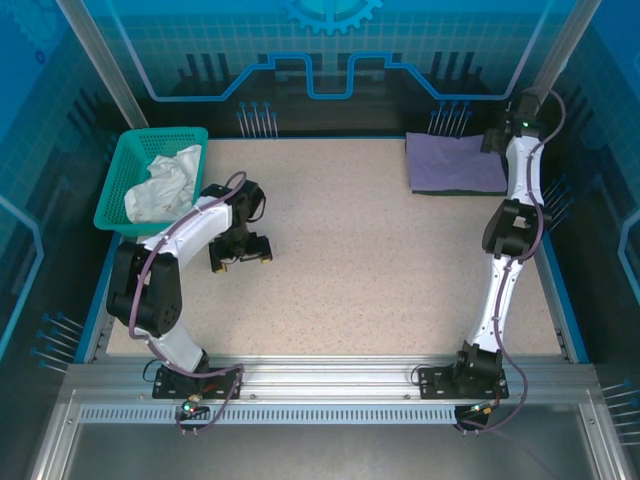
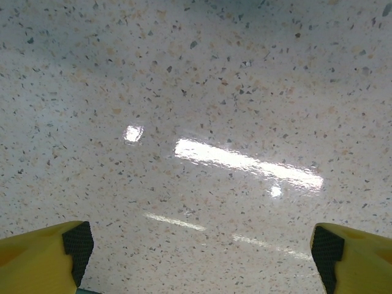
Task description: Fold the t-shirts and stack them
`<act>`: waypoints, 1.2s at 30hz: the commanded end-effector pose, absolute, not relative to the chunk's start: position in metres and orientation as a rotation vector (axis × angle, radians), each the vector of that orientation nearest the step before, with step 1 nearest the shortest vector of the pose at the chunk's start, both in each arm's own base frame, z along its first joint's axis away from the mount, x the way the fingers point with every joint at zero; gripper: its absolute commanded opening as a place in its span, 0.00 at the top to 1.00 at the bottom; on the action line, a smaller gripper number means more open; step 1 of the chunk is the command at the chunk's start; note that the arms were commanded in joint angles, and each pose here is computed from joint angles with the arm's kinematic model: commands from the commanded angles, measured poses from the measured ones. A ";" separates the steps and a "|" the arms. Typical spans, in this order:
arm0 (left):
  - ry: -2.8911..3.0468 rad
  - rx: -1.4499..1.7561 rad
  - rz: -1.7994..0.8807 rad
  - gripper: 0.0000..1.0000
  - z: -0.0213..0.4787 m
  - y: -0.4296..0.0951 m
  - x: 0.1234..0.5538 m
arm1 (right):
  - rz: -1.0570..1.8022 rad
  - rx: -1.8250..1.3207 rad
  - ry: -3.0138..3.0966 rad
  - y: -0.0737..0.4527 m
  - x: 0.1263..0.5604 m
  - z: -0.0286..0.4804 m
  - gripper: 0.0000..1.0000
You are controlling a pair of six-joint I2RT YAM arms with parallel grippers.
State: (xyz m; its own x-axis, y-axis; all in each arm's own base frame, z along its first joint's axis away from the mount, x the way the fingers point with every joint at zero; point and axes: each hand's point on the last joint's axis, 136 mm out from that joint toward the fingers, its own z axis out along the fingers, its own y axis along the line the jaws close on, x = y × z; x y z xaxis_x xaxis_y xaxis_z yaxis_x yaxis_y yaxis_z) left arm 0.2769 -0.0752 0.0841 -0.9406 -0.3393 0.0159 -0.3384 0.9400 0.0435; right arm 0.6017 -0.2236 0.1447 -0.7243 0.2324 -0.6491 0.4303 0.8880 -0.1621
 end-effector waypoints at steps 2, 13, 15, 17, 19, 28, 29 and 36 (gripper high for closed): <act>-3.066 0.498 -0.079 0.05 0.089 -0.083 0.274 | -0.436 0.642 2.317 -0.226 0.583 0.186 0.05; -3.229 0.311 -0.043 0.01 0.117 -0.114 0.285 | 0.116 0.552 2.245 -0.082 0.542 0.214 0.01; -3.307 0.287 -0.033 0.01 0.135 -0.116 0.292 | 0.174 0.502 2.219 -0.048 0.532 0.227 0.00; -3.403 0.292 -0.036 0.01 0.157 -0.114 0.301 | 0.196 0.457 2.206 -0.016 0.520 0.241 0.00; -3.512 0.322 -0.020 0.01 0.181 -0.109 0.307 | 0.203 0.425 2.191 0.015 0.504 0.259 0.00; -3.984 0.614 0.015 0.01 0.250 -0.061 0.299 | 0.135 0.016 2.041 0.125 0.480 0.328 0.00; -4.018 0.638 -0.021 0.01 0.254 -0.053 0.297 | 0.099 -0.038 2.026 0.133 0.482 0.326 0.00; -3.952 1.387 -0.100 0.01 0.248 0.015 0.286 | -0.016 -0.221 2.050 0.142 0.471 0.251 0.00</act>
